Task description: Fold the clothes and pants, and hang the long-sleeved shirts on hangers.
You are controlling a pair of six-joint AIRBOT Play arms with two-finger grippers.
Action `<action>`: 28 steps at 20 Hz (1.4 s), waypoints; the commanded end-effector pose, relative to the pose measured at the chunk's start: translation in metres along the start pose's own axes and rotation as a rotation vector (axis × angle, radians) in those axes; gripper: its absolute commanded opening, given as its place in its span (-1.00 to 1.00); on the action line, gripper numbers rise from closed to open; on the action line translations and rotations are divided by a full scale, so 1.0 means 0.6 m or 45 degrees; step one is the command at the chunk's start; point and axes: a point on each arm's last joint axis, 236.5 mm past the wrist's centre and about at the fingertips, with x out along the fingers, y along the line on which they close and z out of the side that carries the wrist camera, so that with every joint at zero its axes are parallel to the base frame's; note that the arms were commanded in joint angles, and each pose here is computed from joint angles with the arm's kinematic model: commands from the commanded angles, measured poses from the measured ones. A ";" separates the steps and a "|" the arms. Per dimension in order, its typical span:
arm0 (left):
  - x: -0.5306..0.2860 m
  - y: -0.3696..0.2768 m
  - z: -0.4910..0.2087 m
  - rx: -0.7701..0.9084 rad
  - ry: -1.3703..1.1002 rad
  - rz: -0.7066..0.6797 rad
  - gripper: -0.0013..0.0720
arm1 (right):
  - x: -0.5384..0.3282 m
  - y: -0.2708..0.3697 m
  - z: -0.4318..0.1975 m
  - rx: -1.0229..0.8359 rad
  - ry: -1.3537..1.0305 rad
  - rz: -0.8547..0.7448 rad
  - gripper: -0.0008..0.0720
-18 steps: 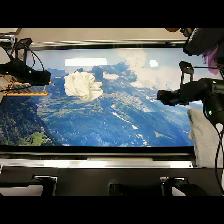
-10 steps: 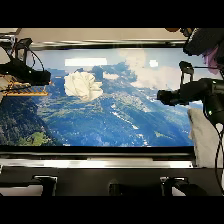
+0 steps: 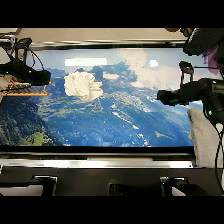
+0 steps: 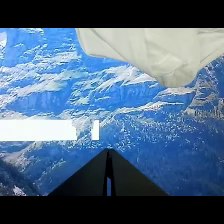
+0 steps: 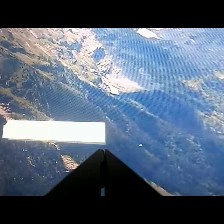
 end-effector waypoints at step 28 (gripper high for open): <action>0.134 -0.274 -0.062 0.020 0.334 -0.416 -0.93 | 0.000 0.001 0.000 0.000 -0.001 0.001 -0.88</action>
